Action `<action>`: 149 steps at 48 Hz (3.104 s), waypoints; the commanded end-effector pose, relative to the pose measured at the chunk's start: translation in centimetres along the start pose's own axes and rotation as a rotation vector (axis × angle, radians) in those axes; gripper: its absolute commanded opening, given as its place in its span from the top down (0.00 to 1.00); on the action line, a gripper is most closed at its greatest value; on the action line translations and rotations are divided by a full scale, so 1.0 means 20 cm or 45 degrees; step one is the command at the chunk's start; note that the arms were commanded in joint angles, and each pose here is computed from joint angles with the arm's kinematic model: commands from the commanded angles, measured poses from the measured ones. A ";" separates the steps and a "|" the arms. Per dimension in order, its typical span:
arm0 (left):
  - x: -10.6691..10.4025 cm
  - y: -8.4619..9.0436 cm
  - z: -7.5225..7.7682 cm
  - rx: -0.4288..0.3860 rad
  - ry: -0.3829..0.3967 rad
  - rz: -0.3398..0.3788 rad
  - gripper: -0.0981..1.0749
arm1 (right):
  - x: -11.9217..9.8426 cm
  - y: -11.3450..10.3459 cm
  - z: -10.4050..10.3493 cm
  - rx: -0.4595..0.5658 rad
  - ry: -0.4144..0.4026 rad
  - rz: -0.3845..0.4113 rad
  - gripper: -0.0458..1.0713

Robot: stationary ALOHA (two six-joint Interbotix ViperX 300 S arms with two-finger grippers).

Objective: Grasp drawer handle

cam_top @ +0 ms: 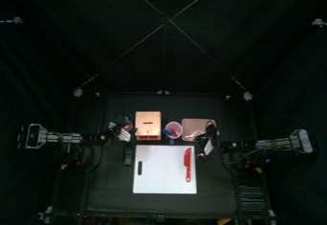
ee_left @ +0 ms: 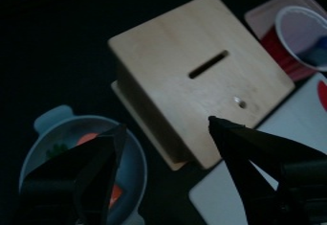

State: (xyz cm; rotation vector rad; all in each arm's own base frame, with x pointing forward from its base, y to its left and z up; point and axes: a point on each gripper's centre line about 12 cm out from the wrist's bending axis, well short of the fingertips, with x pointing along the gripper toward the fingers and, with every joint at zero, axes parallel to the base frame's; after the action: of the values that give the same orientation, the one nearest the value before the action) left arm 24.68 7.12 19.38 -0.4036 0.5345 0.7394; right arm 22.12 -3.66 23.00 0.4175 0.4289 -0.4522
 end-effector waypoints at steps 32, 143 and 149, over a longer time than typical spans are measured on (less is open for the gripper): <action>-0.18 -0.38 0.10 0.443 -0.317 -0.480 0.07 | -0.06 0.15 0.22 -0.207 -0.210 0.244 0.40; -0.08 -0.40 0.10 0.734 -0.442 -0.525 0.42 | 0.23 0.41 0.19 -0.314 -0.022 0.332 0.40; -0.07 -0.39 0.10 0.842 -0.480 -0.522 0.42 | 0.25 0.41 0.18 -0.303 -0.003 0.320 0.40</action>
State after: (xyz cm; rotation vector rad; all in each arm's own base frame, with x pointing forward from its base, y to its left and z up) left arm 29.74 1.94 22.44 0.1885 0.3182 0.2061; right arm 30.94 -0.23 24.97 0.2251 0.4415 -0.1570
